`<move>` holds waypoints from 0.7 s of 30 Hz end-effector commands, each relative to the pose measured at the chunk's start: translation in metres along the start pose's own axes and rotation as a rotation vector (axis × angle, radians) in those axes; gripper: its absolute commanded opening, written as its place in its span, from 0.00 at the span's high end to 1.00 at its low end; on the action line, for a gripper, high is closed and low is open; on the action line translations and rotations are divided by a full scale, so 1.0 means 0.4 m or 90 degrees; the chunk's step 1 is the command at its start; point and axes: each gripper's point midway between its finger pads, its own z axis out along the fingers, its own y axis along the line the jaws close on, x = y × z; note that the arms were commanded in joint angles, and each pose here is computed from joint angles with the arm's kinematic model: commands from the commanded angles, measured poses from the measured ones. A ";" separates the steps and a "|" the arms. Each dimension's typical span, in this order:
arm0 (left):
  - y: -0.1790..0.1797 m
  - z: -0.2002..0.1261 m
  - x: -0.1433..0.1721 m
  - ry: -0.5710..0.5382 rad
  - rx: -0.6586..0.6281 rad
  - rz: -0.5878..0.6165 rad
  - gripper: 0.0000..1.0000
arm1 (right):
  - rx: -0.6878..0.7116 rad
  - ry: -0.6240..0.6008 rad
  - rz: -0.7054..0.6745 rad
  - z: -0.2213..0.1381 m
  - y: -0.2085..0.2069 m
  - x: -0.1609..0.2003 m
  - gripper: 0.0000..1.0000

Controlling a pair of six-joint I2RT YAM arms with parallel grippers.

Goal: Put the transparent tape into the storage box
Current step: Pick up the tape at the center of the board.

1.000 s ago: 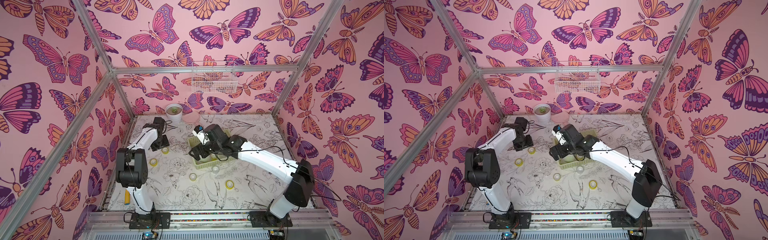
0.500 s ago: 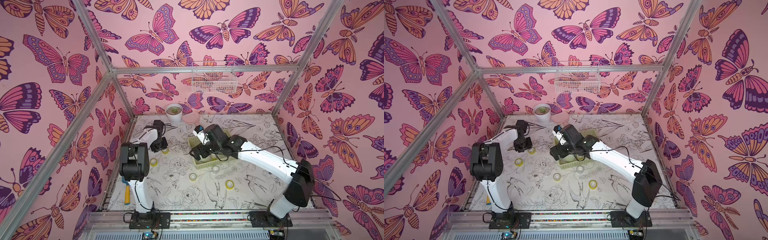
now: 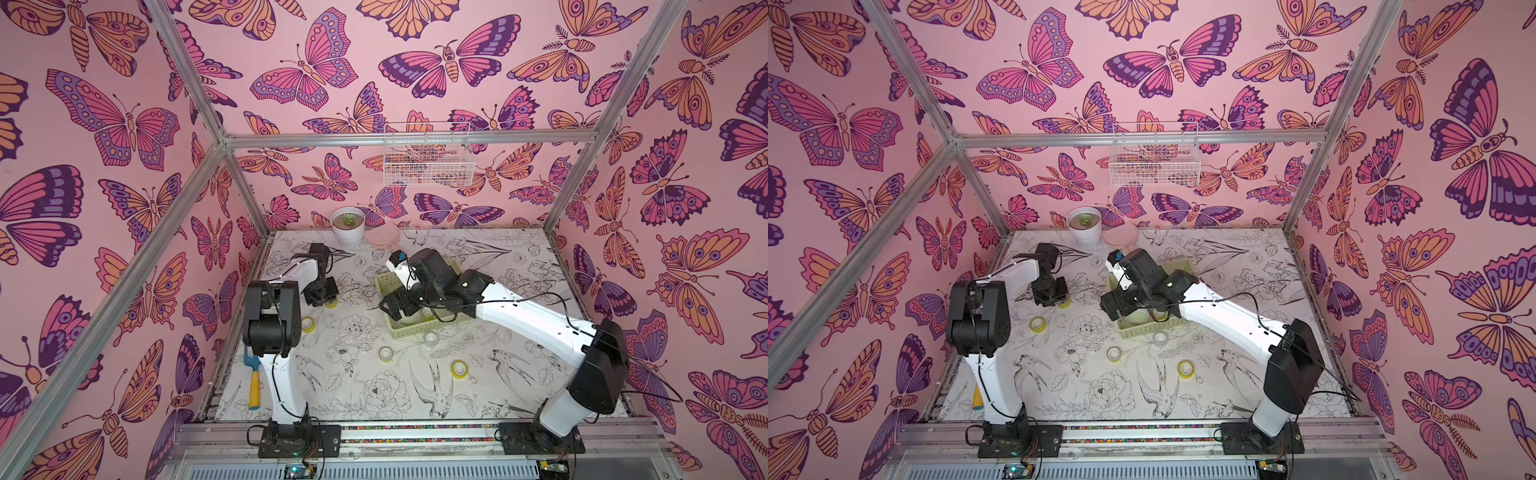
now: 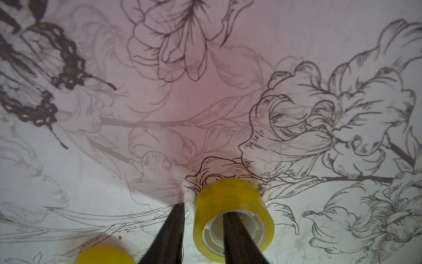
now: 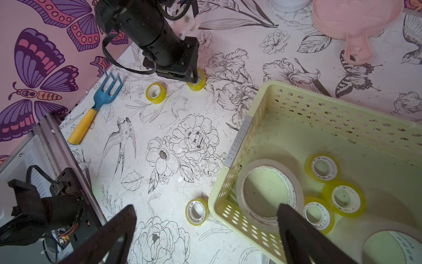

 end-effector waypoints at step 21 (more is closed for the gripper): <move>-0.189 -0.234 0.042 -0.104 0.089 0.118 0.98 | 0.070 0.005 0.010 -0.023 -0.046 0.029 0.01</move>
